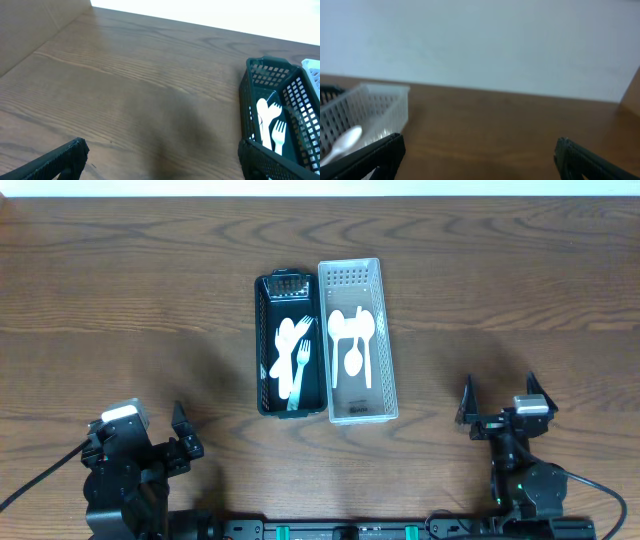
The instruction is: Pack container
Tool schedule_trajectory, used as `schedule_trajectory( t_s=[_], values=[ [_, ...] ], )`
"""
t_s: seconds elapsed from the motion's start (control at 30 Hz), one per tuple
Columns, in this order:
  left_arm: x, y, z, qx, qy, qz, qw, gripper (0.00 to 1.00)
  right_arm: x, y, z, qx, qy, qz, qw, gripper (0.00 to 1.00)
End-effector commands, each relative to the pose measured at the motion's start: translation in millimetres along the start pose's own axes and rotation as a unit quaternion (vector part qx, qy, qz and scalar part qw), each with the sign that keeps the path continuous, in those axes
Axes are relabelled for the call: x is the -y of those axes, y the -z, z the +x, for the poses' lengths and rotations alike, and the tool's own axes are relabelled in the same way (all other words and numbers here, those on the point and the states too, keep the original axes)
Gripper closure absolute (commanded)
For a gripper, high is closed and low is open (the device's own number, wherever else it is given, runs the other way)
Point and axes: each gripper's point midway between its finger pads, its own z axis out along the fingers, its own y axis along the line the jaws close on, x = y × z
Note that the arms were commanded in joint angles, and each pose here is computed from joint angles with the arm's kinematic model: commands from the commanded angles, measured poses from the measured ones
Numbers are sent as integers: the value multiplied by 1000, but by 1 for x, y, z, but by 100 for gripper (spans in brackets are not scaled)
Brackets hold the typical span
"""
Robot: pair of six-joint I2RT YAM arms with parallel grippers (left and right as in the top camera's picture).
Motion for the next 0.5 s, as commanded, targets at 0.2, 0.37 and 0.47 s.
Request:
schedule_trajectory(
  t_s=[0.2,0.37,0.47],
  values=[
    [0,1,-1,4,6,-1,1000,2,-1,1,23,-46,21,-1,999,1],
    [0,1,-1,4,6,-1,1000,2,-1,1,22,-45,21,-1,999,1],
    [0,1,-1,4,6,-1,1000,2,-1,1,22,-44,21,-1,999,1]
  ],
)
